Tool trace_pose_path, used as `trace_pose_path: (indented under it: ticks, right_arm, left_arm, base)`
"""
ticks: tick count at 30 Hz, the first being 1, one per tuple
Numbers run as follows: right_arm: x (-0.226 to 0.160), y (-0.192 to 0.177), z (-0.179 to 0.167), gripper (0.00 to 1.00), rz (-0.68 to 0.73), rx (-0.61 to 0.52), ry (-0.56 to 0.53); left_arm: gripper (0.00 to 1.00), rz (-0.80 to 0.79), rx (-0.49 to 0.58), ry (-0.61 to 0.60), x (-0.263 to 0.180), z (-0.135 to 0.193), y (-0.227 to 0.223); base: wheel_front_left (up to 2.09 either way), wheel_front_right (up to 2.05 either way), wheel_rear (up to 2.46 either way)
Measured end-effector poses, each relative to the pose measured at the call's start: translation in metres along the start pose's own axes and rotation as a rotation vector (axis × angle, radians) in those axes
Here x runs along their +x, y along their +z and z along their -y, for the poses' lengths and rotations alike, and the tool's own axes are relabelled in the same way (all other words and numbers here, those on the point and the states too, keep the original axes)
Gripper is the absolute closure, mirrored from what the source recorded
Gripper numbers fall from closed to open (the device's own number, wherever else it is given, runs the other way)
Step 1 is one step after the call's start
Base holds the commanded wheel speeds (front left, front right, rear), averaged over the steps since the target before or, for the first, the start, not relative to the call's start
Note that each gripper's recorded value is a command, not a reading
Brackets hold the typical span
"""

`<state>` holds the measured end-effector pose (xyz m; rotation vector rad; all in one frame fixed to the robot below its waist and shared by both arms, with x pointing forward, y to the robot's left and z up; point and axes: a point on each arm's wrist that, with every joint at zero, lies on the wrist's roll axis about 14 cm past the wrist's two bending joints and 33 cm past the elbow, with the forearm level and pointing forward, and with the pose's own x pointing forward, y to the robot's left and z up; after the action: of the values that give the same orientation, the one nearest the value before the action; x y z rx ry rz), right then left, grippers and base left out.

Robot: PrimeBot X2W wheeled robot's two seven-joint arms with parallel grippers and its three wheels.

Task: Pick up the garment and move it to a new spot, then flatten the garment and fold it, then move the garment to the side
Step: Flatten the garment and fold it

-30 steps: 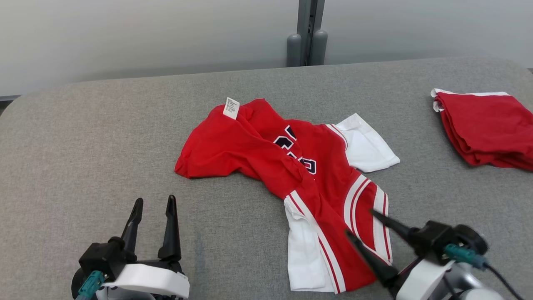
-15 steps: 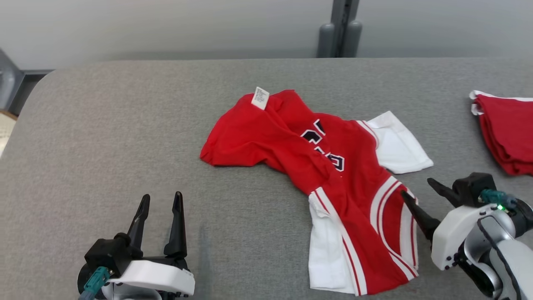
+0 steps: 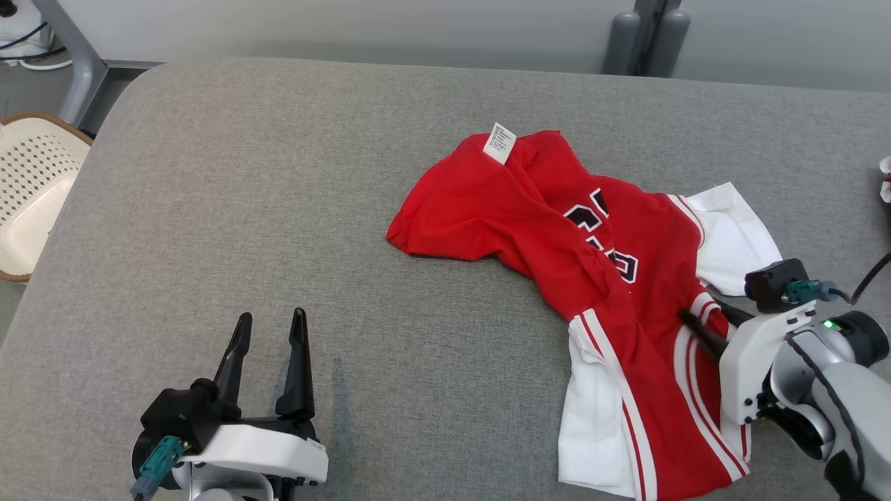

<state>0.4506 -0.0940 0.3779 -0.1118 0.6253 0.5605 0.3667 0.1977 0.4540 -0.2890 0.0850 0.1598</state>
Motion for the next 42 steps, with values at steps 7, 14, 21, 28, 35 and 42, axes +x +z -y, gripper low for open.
trace_pose_path:
  ticks: [7,14,21,28,35,42]
  right_arm:
    - [0.002,0.035,0.043,1.00,0.060,-0.054,-0.080]
    - [0.009,0.098,0.090,1.00,0.185,-0.135,-0.190]
    - [0.022,0.149,0.119,1.00,0.235,-0.244,-0.271]
    - [0.046,0.162,0.129,1.00,0.205,-0.285,-0.301]
    - [0.054,0.165,0.125,0.00,0.240,-0.277,-0.300]
    - [0.038,0.159,0.115,0.00,0.304,-0.230,-0.279]
  left_arm:
    - [0.00,0.005,-0.010,0.019,-0.002,-0.005,0.001]
    - [0.00,0.006,-0.011,0.051,-0.005,-0.014,0.002]
    - [0.00,0.003,-0.002,0.082,-0.007,-0.025,0.002]
    - [0.00,-0.003,0.006,0.105,-0.009,-0.033,0.001]
    - [0.00,-0.011,0.003,0.117,-0.008,-0.033,-0.001]
    - [0.00,-0.005,-0.004,0.067,-0.001,-0.018,-0.001]
  base:
    - [0.00,0.00,0.00]
    - [0.00,0.00,0.00]
    - [0.00,0.00,0.00]
    - [0.00,0.00,0.00]
    - [0.00,0.00,0.00]
    - [0.00,0.00,0.00]
